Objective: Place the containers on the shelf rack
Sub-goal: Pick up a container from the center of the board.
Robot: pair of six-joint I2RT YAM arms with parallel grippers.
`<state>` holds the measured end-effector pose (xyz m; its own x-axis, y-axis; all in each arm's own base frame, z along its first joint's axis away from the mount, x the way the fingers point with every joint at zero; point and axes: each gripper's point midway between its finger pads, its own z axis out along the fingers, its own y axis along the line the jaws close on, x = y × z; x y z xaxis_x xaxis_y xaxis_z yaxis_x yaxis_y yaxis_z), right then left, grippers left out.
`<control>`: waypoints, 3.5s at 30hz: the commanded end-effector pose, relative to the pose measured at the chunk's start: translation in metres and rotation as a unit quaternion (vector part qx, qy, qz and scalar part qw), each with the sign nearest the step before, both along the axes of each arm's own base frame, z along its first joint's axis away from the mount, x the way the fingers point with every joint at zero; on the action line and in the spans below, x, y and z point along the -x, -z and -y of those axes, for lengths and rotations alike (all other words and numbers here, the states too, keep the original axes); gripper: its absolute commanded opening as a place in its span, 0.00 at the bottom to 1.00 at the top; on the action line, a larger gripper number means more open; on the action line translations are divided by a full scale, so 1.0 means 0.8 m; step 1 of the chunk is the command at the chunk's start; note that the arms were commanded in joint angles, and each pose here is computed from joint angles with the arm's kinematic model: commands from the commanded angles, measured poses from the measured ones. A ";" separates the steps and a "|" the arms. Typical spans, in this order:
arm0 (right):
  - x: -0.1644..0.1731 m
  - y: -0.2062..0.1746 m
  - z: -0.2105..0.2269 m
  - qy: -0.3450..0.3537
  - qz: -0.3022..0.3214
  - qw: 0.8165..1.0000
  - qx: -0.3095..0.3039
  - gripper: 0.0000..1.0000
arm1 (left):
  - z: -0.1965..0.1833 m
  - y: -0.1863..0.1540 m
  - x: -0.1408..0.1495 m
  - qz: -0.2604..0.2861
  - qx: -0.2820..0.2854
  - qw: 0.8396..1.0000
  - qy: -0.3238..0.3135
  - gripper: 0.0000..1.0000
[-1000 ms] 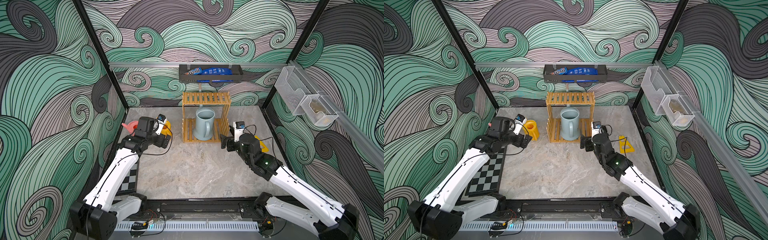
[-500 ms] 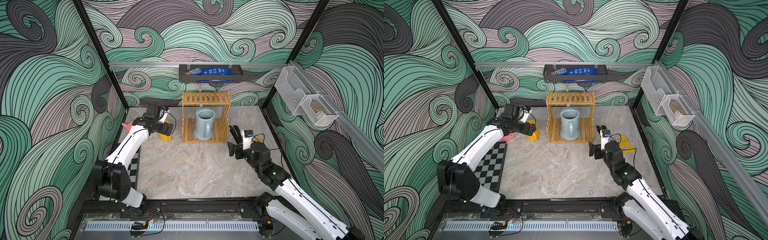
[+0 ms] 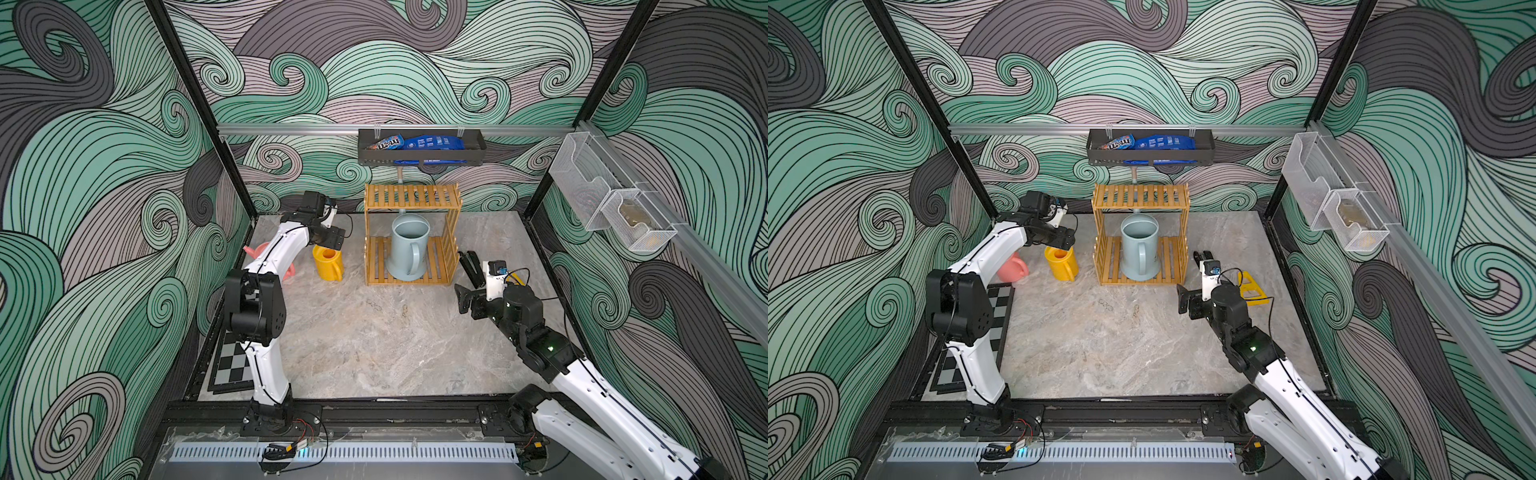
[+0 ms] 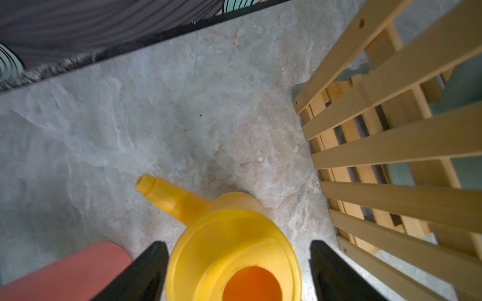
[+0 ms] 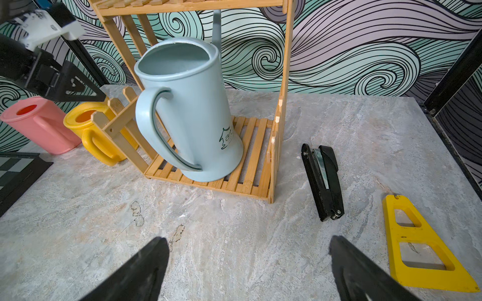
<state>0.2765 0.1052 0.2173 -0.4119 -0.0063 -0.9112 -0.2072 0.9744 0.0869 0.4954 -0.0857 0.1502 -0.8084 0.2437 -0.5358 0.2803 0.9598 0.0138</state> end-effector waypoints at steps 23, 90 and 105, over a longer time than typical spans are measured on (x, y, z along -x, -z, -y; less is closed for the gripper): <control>0.007 -0.016 -0.036 -0.077 0.013 0.996 -0.049 0.99 | 0.037 0.034 0.120 -0.102 0.134 0.986 0.005 0.71; -0.020 0.157 -0.443 -0.269 -0.107 0.957 -0.023 0.76 | -0.059 -0.131 0.197 0.173 0.116 0.976 -0.060 0.91; -0.051 0.158 -0.430 -0.216 -0.092 0.972 -0.016 0.70 | -0.053 -0.129 0.197 0.171 0.114 0.977 -0.056 0.91</control>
<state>0.3078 0.4455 0.0858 -0.5430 -0.2157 -0.8116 -0.5969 0.7789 0.1924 0.3382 -0.0419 0.2388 -0.6169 -0.0047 -0.7870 0.1807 0.9724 -0.1475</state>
